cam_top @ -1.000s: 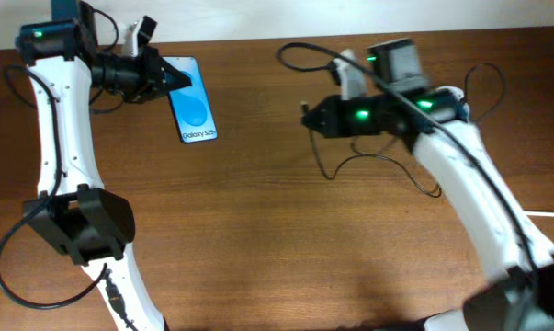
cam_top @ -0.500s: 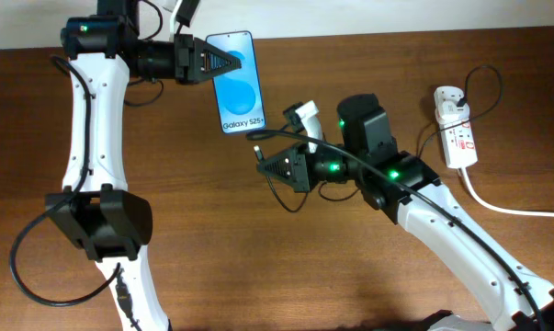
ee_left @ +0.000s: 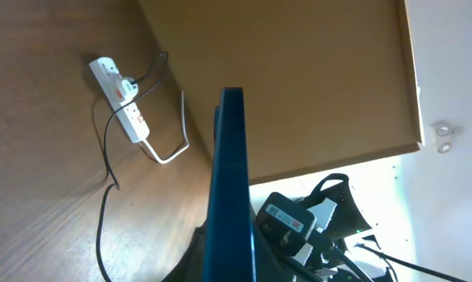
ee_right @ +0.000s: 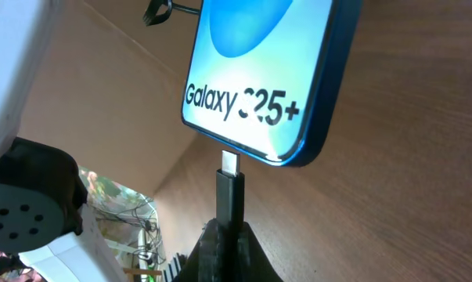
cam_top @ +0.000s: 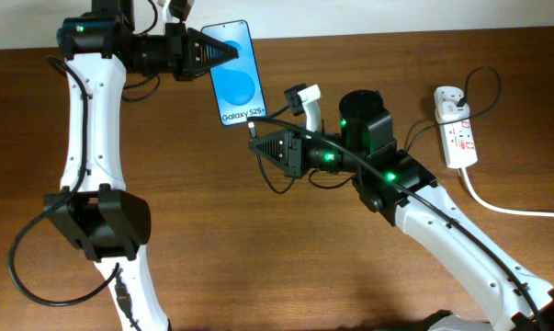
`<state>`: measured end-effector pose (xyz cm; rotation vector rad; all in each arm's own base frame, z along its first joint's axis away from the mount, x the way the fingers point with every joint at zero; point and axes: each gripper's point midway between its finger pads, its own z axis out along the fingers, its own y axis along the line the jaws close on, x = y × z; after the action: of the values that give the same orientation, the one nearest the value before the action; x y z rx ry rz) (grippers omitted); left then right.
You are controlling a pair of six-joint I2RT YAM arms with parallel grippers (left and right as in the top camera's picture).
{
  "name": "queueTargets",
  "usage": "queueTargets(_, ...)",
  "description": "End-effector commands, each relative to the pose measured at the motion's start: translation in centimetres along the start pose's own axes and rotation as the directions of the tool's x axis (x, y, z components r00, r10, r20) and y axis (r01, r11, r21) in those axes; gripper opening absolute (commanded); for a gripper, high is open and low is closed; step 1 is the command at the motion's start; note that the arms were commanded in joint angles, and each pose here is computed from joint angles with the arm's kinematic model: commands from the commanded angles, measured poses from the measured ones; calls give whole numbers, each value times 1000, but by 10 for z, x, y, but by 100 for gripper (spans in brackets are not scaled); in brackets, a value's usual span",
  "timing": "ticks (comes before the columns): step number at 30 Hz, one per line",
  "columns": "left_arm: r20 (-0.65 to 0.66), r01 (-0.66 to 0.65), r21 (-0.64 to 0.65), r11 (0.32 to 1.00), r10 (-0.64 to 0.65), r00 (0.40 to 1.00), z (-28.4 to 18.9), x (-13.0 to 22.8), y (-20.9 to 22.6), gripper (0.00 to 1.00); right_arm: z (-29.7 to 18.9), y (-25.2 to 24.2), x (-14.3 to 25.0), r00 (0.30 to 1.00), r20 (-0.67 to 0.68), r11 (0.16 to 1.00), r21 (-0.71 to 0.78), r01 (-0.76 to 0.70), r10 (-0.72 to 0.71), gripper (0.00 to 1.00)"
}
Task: Plug charger to phone and switch on socket
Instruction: 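Push the held plug up into the phone's bottom port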
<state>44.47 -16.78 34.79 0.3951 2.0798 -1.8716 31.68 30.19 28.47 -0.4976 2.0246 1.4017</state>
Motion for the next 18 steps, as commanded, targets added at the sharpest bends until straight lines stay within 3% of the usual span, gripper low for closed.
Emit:
queueTargets(1,6,6,54,999,-6,1000,-3,-2,-19,0,-1,7,-1,1000,8,1000,-7,-4,4,4)
queueTargets(18,-28,19,22,1000,-19,999,13,5,-15,0,-1,6,-2,1000,10,1000,-7,-12,12,4)
